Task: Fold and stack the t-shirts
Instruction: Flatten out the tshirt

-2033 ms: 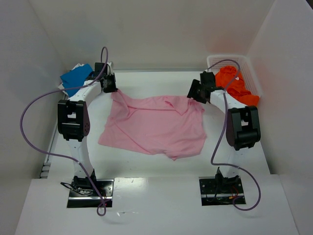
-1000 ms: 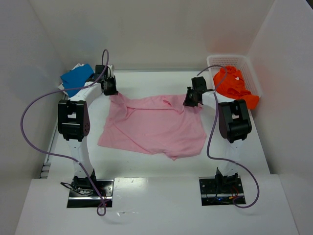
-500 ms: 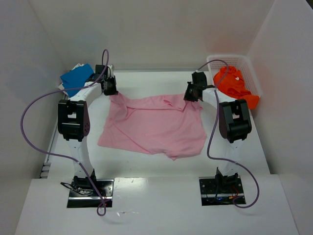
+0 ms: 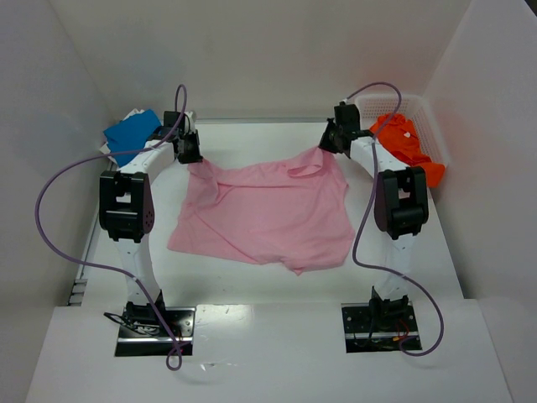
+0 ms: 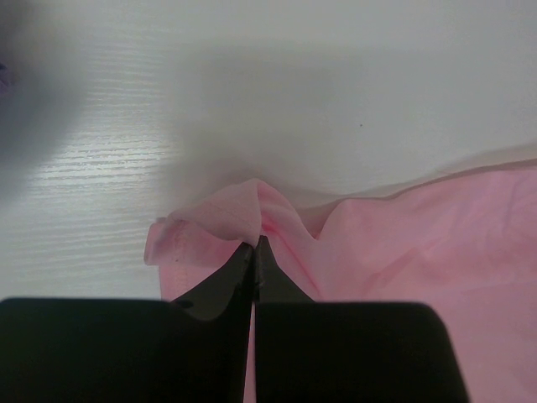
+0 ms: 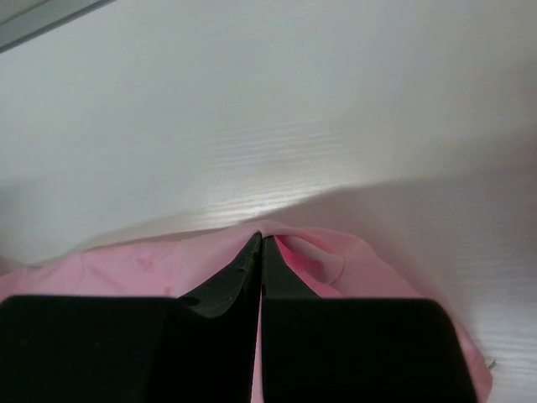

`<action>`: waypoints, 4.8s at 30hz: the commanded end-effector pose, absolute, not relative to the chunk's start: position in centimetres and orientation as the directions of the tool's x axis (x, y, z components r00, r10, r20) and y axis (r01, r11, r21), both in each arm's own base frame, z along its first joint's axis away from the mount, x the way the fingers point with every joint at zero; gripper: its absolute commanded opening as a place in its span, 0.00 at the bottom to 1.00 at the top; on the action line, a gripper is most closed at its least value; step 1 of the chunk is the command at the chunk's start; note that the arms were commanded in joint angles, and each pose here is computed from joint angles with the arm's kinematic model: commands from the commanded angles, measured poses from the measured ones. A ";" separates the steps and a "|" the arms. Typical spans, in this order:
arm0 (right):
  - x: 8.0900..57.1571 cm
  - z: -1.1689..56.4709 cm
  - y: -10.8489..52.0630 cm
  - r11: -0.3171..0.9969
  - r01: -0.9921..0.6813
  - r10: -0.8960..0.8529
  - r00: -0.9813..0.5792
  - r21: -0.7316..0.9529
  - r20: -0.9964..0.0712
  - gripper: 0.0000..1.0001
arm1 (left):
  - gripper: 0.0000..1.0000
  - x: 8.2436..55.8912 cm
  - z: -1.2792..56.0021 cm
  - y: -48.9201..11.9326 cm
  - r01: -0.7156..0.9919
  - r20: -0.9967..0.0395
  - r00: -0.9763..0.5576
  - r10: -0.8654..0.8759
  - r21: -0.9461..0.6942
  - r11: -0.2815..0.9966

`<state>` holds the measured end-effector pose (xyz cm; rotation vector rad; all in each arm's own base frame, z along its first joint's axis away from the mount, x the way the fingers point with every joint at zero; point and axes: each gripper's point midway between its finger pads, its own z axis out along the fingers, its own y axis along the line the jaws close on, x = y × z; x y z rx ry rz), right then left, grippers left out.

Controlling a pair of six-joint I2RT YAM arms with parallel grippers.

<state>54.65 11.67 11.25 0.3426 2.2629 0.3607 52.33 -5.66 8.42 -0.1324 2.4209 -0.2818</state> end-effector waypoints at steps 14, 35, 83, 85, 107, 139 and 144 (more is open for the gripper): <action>57.4 8.1 8.1 0.910 0.226 0.408 -0.633 0.348 -0.658 0.01 | 0.03 52.5 8.7 -5.7 0.013 -0.641 -0.754 -0.146 -0.238 0.971; 55.6 5.5 9.2 0.916 0.173 0.372 -0.701 0.362 -0.609 0.37 | 0.00 53.6 11.5 -2.7 -0.048 -0.691 -0.701 -0.178 -0.203 0.978; 53.9 10.0 9.7 0.907 0.125 0.375 -0.674 0.402 -0.636 0.02 | 0.60 54.5 5.3 -0.2 -0.153 -0.621 -0.750 -0.226 -0.170 0.974; 53.9 10.0 9.7 0.907 0.125 0.375 -0.674 0.402 -0.636 0.02 | 0.60 54.4 4.6 0.1 -0.157 -0.610 -0.757 -0.233 -0.176 0.972; 53.7 9.8 9.6 0.909 0.134 0.375 -0.677 0.395 -0.633 0.02 | 0.16 54.8 3.2 -2.5 -0.083 -0.574 -0.780 -0.249 -0.299 0.951; 49.0 45.5 7.5 0.900 -0.133 0.404 -0.104 0.415 -0.909 0.01 | 0.00 52.2 39.6 1.3 0.075 -0.962 -0.196 -0.191 -0.209 0.975; 45.6 50.0 7.5 0.897 -0.193 0.401 -0.020 0.397 -0.916 0.01 | 0.00 48.1 43.2 0.4 0.108 -0.974 -0.132 -0.183 -0.198 0.974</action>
